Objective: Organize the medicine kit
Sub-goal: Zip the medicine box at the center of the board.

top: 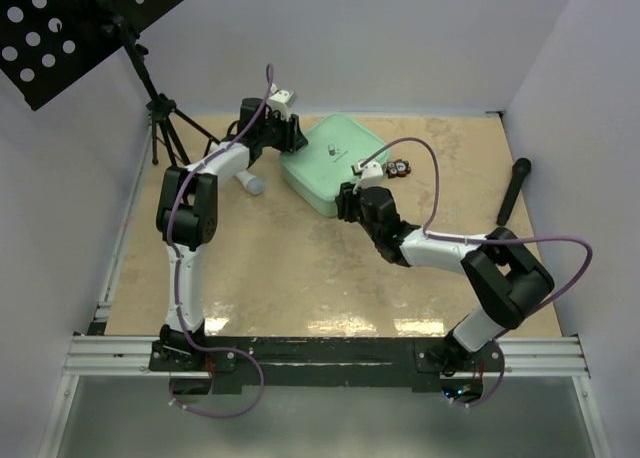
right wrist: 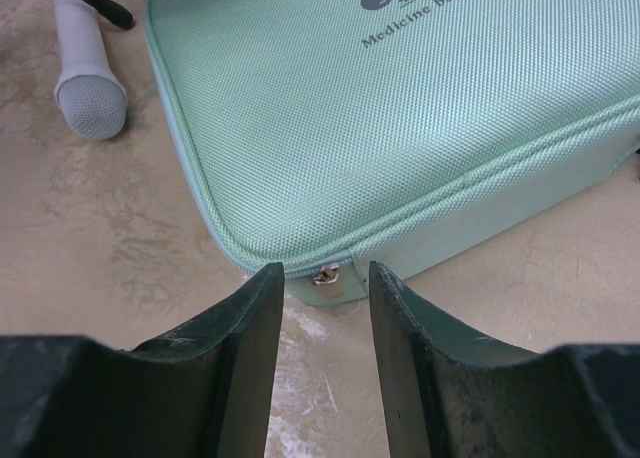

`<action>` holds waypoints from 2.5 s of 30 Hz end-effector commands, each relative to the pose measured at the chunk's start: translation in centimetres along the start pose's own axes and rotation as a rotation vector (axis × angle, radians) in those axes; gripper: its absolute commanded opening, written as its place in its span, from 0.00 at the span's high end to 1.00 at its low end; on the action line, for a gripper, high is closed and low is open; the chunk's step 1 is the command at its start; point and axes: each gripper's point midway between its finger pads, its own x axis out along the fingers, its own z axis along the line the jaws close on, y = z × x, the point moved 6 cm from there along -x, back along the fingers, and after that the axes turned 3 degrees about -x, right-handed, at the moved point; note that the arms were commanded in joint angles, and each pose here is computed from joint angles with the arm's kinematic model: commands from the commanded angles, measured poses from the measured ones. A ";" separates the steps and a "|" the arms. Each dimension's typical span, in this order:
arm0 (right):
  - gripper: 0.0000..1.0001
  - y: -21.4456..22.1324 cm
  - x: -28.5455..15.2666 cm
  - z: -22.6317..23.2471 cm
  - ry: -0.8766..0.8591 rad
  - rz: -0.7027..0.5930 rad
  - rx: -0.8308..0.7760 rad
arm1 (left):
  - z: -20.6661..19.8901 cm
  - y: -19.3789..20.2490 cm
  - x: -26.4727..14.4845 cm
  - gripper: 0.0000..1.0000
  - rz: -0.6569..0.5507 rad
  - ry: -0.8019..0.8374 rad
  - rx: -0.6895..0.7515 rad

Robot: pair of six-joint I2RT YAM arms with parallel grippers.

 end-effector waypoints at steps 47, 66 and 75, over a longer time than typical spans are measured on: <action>0.68 2.4 2.3 -0.5 -0.087 -0.051 0.025 | -2.2 -0.5 -0.9 0.54 -0.048 0.042 -0.049; 0.96 2.1 2.2 -0.6 -0.079 -0.059 0.037 | -2.2 -0.5 -0.8 0.54 -0.047 0.045 -0.046; 1.00 1.9 2.0 -0.7 -0.072 -0.055 0.038 | -2.2 -1.1 -1.1 0.53 -0.069 0.041 -0.059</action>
